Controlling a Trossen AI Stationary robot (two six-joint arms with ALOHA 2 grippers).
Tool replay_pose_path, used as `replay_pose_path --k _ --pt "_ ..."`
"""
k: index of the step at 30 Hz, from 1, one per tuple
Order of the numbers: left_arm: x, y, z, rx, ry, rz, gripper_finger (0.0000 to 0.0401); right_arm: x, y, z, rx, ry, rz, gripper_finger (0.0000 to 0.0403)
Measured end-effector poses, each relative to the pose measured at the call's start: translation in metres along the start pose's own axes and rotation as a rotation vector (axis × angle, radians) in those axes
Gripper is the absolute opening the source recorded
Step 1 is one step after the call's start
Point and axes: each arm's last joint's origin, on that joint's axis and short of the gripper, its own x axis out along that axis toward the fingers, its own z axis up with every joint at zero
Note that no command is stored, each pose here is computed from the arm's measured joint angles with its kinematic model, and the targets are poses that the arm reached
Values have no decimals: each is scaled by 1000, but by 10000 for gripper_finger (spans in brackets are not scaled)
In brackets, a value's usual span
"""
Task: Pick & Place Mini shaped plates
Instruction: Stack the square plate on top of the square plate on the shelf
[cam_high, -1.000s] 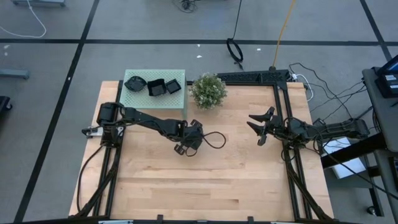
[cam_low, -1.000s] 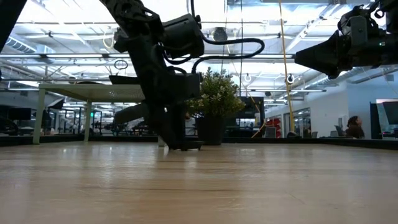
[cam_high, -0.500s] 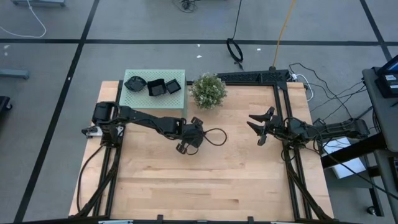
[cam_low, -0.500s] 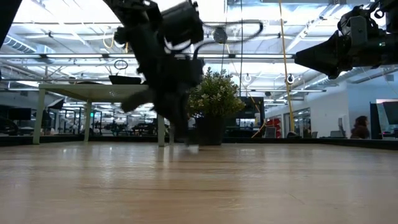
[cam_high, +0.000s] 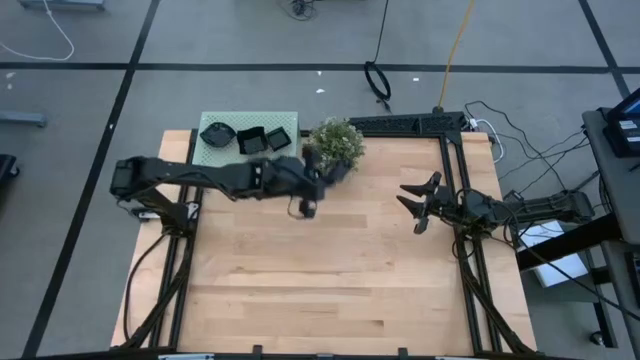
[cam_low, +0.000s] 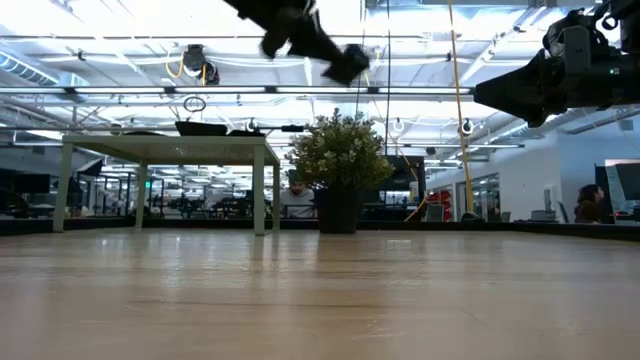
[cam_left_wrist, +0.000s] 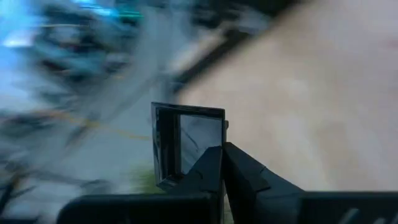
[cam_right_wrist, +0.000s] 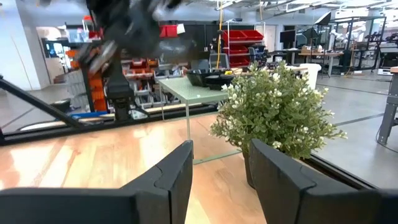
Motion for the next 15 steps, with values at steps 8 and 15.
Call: replay_pose_path --k 8,15 --pt "-26 49 -16 -101 184 380 15 1 0 -1 -3 7 0 144" --pt "-33 67 -52 -291 411 489 4 1 0 -1 -5 10 0 144"
